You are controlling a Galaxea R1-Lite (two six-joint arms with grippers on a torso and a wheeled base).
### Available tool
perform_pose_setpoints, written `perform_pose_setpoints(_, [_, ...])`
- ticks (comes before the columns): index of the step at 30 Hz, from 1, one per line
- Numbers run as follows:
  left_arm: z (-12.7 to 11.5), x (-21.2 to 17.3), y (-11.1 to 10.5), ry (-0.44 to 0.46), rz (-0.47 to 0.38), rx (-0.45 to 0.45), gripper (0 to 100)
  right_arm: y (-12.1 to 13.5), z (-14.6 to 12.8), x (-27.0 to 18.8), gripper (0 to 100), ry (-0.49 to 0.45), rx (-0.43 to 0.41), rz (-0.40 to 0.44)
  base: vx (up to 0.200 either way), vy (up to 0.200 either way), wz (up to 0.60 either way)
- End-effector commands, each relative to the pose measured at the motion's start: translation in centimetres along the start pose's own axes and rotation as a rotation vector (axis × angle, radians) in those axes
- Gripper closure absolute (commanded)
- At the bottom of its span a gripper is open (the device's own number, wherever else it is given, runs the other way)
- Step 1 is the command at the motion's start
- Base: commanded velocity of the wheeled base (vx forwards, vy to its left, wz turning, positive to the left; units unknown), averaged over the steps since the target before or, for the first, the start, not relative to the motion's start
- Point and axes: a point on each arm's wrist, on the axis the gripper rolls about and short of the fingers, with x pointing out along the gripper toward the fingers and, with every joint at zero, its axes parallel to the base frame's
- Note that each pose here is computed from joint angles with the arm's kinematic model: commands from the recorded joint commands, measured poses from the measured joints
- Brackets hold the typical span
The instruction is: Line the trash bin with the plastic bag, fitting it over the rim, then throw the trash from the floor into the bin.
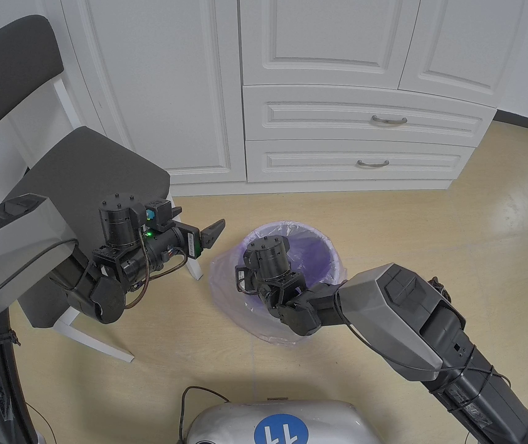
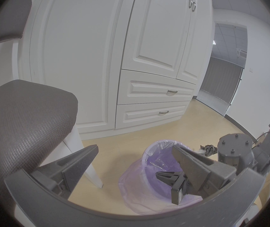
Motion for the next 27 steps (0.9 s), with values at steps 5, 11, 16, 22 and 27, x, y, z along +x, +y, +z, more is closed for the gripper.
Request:
perform_pose_setpoints(5, [-0.1, 0.0, 0.0, 0.003, 0.001, -0.001, 0, -0.9, 3.9, -0.9, 100, -0.062, 0.029, -0.017, 0.0, 0.0, 0.0])
perform_pose_setpoints(11, [-1.7, 0.3, 0.2, 0.054, 0.004, -0.004, 0, -3.3, 7.7, -2.1, 100, -0.023, 0.03, -0.116, 0.0, 0.0, 0.0])
perform_pose_setpoints(16, [-3.7, -0.3, 1.3, 0.215, 0.021, 0.067, 0, -6.3, 8.1, -3.6, 100, 0.048, 0.067, -0.202, 0.0, 0.0, 0.0])
perform_pose_setpoints(22, [-5.2, -0.6, 1.6, 0.396, 0.022, 0.062, 0, -11.5, 7.7, -6.2, 100, 0.118, 0.132, -0.301, 0.0, 0.0, 0.0])
perform_pose_setpoints(27, [-7.5, 0.3, 1.8, 0.451, 0.022, 0.055, 0, -14.9, 6.6, -7.9, 100, 0.087, 0.18, -0.34, 0.0, 0.0, 0.0])
